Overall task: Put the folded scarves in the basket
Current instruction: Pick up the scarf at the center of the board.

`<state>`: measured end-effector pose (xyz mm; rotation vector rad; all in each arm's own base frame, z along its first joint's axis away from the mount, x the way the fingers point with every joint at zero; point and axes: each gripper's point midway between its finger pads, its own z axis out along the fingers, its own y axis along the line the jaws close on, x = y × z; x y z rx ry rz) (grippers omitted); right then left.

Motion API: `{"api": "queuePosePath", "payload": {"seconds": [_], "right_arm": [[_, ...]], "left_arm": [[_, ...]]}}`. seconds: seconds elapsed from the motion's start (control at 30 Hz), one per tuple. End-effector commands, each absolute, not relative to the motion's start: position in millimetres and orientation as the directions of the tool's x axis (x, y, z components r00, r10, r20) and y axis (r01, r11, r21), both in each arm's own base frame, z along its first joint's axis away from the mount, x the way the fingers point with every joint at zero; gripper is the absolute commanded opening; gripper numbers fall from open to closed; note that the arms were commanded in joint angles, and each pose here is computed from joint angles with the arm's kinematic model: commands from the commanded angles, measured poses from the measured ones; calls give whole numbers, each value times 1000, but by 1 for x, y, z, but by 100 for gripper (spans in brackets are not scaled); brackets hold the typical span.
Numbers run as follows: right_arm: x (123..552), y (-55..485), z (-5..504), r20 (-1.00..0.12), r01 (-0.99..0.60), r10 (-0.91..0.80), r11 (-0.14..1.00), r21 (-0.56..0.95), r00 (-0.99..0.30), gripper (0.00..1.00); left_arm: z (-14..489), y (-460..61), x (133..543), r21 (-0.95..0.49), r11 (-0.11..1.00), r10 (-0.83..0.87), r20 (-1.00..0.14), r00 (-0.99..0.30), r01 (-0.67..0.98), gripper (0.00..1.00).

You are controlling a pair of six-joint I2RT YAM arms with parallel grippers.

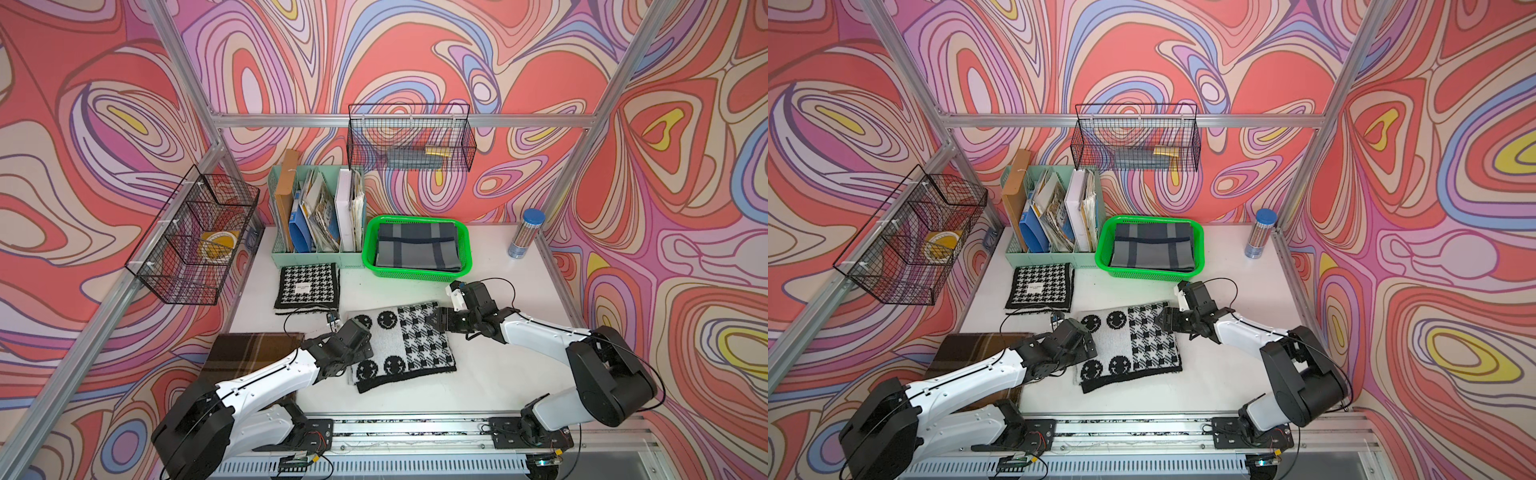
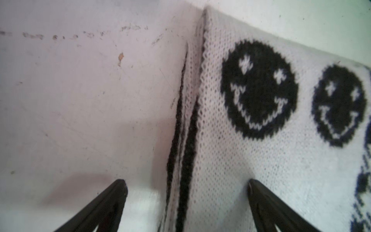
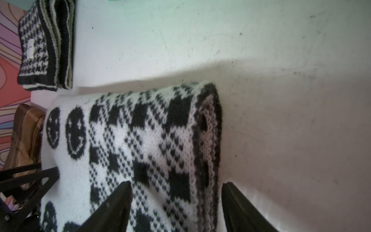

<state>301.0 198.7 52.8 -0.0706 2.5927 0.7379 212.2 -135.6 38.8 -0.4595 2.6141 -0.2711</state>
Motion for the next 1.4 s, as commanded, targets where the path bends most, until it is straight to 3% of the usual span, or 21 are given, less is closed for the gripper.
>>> {"api": "queuePosePath", "payload": {"seconds": [0.0, 0.27, 0.63, 0.77, 0.83, 0.9, 0.97, 1.0, 1.17, 1.37], "right_arm": [[304, 184, 41, -431, -121, 78, 902, 415, -899, 72], [289, 197, 30, -385, -129, 72, 872, 473, -920, 71], [273, 212, 20, -337, -118, 87, 832, 542, -937, 69], [265, 220, 20, -325, -125, 82, 815, 565, -942, 62], [262, 222, 21, -323, -130, 76, 811, 571, -944, 52], [260, 222, 25, -329, -131, 82, 806, 577, -941, 29], [259, 223, 33, -343, -140, 92, 793, 593, -935, 2], [258, 225, 38, -351, -149, 92, 785, 601, -932, 0], [252, 230, 71, -412, -206, 100, 747, 632, -906, 0], [245, 220, 116, -507, -262, 134, 728, 633, -852, 0]], "left_arm": [[29, -138, 207, -298, 911, -387, -384, -839, -284, 99], [15, -140, 203, -292, 908, -392, -346, -852, -300, 98], [-1, -153, 201, -305, 906, -382, -287, -878, -295, 86], [-2, -155, 200, -311, 904, -382, -276, -882, -294, 75], [0, -156, 200, -318, 903, -379, -276, -883, -288, 63], [5, -159, 200, -338, 902, -371, -282, -885, -270, 37], [11, -163, 200, -368, 895, -366, -286, -885, -251, 4], [14, -164, 200, -383, 891, -366, -288, -885, -244, 0], [37, -186, 197, -525, 837, -349, -294, -890, -154, 0], [88, -200, 200, -583, 812, -318, -403, -859, -27, 0]]}}
